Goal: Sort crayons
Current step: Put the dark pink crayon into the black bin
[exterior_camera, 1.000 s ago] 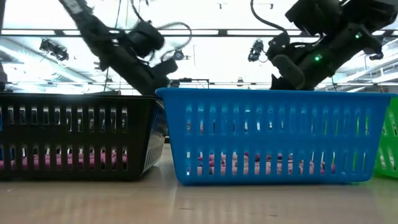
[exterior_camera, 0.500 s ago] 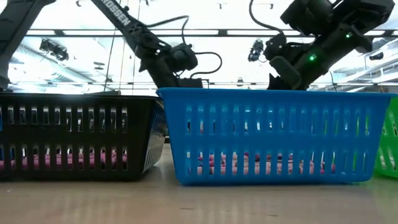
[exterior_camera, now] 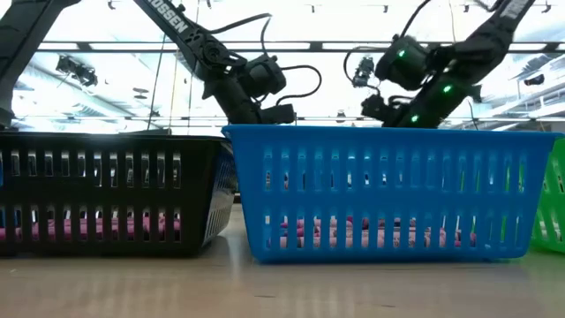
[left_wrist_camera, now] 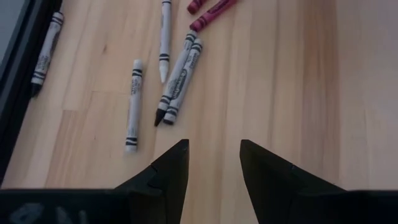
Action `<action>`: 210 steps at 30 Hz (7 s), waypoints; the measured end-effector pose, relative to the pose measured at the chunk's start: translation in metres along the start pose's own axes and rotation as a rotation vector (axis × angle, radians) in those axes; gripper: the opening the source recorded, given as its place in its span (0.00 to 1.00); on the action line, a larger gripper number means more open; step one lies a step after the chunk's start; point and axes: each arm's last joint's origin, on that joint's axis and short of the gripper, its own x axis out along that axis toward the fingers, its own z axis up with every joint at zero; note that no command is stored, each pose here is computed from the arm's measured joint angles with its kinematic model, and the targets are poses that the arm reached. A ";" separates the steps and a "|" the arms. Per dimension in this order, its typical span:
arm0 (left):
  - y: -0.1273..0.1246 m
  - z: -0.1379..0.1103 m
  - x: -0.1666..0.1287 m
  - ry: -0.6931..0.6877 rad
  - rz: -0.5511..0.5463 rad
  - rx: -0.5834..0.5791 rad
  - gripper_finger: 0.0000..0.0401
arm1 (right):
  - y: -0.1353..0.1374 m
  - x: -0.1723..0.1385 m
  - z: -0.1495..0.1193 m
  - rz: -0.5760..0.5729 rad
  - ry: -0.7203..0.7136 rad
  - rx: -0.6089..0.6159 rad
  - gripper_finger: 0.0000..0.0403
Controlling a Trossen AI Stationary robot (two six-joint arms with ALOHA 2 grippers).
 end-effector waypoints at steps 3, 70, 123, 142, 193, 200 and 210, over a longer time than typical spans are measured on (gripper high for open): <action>-0.004 0.001 0.000 -0.008 -0.004 0.007 0.39 | -0.009 0.015 -0.002 0.001 0.004 -0.009 0.18; -0.097 -0.068 -0.043 -0.391 -0.059 -0.022 0.39 | 0.030 -0.002 0.011 0.205 0.005 0.001 0.08; -0.054 0.052 0.062 -0.312 -0.073 0.092 0.38 | 0.014 -0.086 0.000 0.213 -0.112 0.165 0.08; -0.050 0.080 0.109 -0.098 -0.049 0.123 0.35 | 0.006 -0.103 0.002 0.217 -0.154 0.147 0.08; -0.046 0.076 0.077 0.047 -0.151 0.143 0.04 | 0.008 -0.113 0.002 0.252 -0.187 0.114 0.08; -0.060 0.075 0.048 0.095 -0.183 0.156 0.04 | 0.012 -0.113 0.001 0.372 -0.147 0.094 0.08; -0.125 0.056 -0.010 0.062 -0.261 0.163 0.04 | 0.013 -0.113 -0.003 0.436 -0.085 0.103 0.08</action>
